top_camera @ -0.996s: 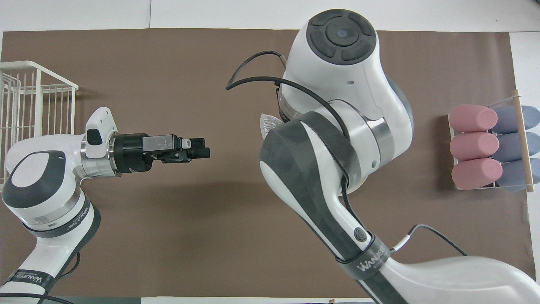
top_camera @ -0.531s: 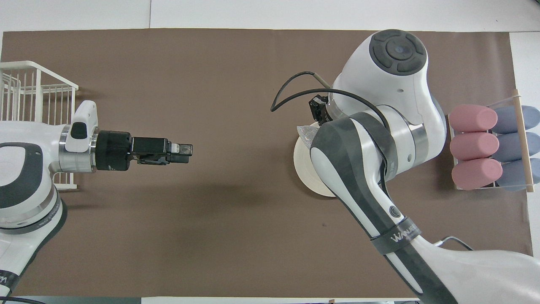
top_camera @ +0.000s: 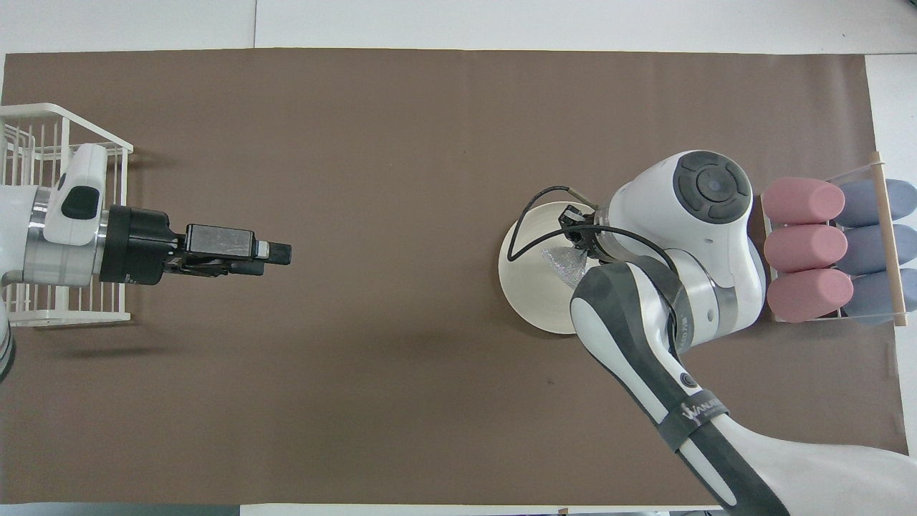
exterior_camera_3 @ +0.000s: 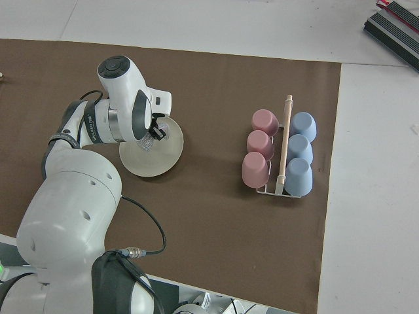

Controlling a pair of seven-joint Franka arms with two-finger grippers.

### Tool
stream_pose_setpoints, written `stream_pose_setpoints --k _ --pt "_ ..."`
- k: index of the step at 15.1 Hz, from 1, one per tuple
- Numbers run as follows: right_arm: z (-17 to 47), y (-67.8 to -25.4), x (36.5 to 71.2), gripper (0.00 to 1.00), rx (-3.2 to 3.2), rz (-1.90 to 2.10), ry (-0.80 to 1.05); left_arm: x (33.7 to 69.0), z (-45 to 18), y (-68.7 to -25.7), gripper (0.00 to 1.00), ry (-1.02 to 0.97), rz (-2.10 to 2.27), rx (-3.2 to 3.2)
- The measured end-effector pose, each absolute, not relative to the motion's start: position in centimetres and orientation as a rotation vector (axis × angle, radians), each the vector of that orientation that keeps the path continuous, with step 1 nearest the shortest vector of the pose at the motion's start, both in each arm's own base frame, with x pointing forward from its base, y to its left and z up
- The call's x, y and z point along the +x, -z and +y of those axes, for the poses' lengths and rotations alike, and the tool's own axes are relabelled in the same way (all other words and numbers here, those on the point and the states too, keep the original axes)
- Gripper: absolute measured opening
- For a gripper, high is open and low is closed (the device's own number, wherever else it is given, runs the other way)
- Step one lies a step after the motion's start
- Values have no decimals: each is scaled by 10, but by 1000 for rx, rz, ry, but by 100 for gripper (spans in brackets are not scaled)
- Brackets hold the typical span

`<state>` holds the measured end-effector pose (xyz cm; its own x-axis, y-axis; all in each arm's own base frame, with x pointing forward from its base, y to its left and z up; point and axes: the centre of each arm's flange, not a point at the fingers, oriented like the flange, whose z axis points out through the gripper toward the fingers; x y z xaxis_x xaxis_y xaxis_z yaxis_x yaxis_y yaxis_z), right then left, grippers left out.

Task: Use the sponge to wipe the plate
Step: 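Rub the sponge in circles over the plate with the right gripper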

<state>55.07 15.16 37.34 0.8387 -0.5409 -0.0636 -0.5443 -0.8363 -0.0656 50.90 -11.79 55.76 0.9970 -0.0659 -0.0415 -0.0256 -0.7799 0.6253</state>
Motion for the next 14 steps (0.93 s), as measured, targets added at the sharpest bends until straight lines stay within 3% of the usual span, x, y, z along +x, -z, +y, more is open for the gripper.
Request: stream_pose_setpoints --k 4,14 --pt "141 -366 548 11 -2896 886 -52 504 -132 -573 100 79 -137 2714" --pt "154 -320 544 11 -2635 1379 -54 492 -101 -616 100 157 -258 3067"
